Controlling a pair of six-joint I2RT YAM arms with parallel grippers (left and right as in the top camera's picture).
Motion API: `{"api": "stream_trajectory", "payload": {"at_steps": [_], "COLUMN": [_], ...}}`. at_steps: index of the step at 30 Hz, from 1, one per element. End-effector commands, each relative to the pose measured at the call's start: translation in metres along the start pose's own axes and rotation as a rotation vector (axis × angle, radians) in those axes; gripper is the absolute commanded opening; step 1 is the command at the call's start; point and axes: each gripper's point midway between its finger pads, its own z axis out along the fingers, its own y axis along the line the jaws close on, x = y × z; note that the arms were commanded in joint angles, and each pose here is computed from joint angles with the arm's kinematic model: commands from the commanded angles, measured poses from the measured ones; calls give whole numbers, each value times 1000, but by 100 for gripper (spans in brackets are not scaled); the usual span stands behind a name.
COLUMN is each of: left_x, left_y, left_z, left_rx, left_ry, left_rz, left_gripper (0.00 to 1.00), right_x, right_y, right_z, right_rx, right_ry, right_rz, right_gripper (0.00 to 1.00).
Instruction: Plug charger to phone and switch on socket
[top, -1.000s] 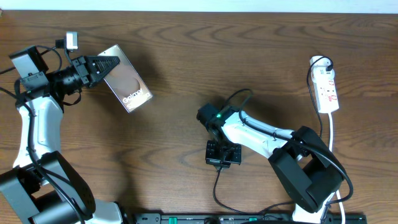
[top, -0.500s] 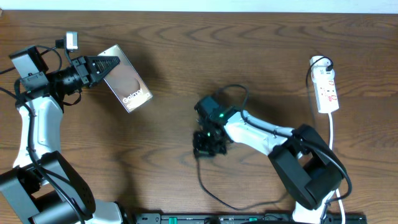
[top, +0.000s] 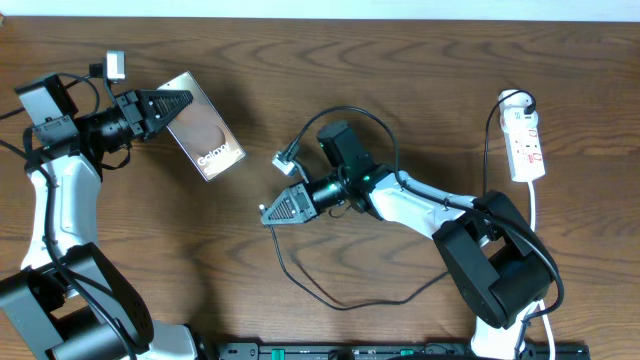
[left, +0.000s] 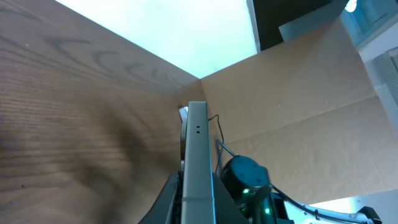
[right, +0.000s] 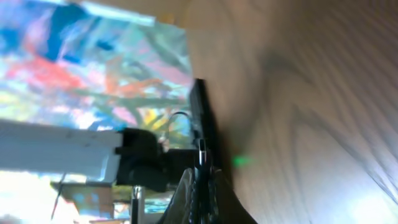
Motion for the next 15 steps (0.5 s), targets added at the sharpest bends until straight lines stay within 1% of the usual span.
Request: {"api": "stream_trajectory", "payload": {"at_steps": [1,3,6,10,15], "left_x": [-2,-1,0,3,12], "left_y": [-16,-17,-18,-21,-31], "left_z": [-3,-3,-2,5,16], "left_rx": [33,41,45,55,103], "left_ry": [6,9,13,31,76], "left_rz": [40,41,41,42,54], "left_gripper": [8,7,8,7,7], "right_x": [6,3,0,-4,-8], "right_y": [22,30,36,36,33], "right_z": [-1,-2,-3,-2,-3], "right_rx": [-127,-159,-175,-165,-146], "right_ry": [56,56,50,33,14], "right_rz": [-91,-159,-216,-253,-281], "right_gripper": [1,1,1,1,1]}}
